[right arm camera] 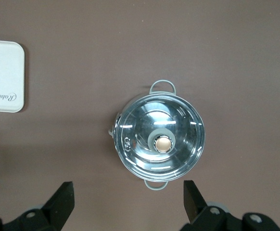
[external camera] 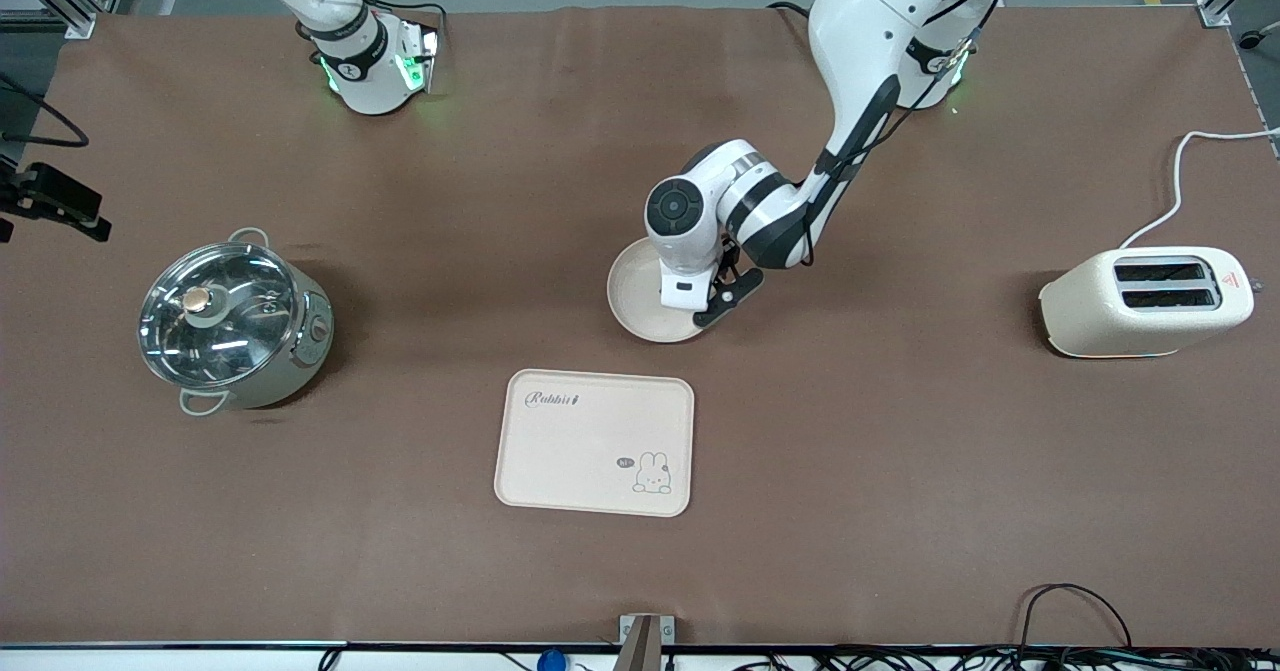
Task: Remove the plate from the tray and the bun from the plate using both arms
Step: 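Lower the left gripper onto the plate and grasp the white bun, then carry the bun with the left gripper toward the toaster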
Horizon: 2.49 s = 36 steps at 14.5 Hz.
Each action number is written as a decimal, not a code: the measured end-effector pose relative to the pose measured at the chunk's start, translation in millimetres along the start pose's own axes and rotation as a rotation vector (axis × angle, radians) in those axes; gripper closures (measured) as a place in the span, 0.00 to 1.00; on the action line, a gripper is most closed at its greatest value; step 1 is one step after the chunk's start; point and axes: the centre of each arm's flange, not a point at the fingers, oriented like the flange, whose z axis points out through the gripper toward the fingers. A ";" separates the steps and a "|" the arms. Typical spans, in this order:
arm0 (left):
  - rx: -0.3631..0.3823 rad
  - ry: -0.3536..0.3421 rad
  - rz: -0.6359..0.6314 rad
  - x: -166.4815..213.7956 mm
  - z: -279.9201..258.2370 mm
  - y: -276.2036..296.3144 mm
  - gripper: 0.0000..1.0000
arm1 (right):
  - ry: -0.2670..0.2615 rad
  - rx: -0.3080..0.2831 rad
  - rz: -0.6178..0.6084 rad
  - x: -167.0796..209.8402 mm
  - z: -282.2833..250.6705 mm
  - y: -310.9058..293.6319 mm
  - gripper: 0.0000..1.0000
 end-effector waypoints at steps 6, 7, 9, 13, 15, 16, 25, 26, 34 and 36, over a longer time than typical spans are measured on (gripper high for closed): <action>0.000 0.000 0.002 -1.1 1.1 0.7 0.47 | 0.027 0.000 -0.006 -27.6 5.1 -5.7 0.00; 0.000 0.000 0.002 -1.1 1.1 0.7 0.56 | 0.033 -0.001 -0.012 -27.4 3.7 -9.1 0.00; 0.000 0.000 0.002 -1.1 1.1 0.7 0.62 | 0.048 -0.002 -0.014 -26.7 -1.4 -9.8 0.00; -0.013 0.001 0.003 -1.4 -3.6 3.6 0.76 | 0.055 0.000 -0.011 -26.7 -4.8 -7.7 0.00; -0.028 0.003 0.000 0.4 -10.6 7.2 0.76 | 0.054 0.011 -0.003 -27.0 -4.0 -2.7 0.00; -0.034 0.005 -0.002 1.5 -14.8 8.8 0.76 | 0.052 0.030 0.004 -27.2 -2.3 -0.3 0.00; -0.027 0.046 0.013 123.5 -128.6 -42.9 0.74 | 0.041 0.066 0.015 -27.7 4.2 1.6 0.00; -0.027 0.046 0.026 158.2 -129.4 -57.2 0.74 | 0.042 0.066 0.014 -27.5 4.0 0.9 0.00; -0.006 0.012 0.076 311.9 -58.4 -125.3 0.74 | 0.071 0.063 0.015 -26.6 -6.5 2.9 0.00; -0.012 0.001 0.079 319.5 -36.4 -124.7 0.72 | 0.080 0.062 0.013 -26.4 -10.9 2.2 0.00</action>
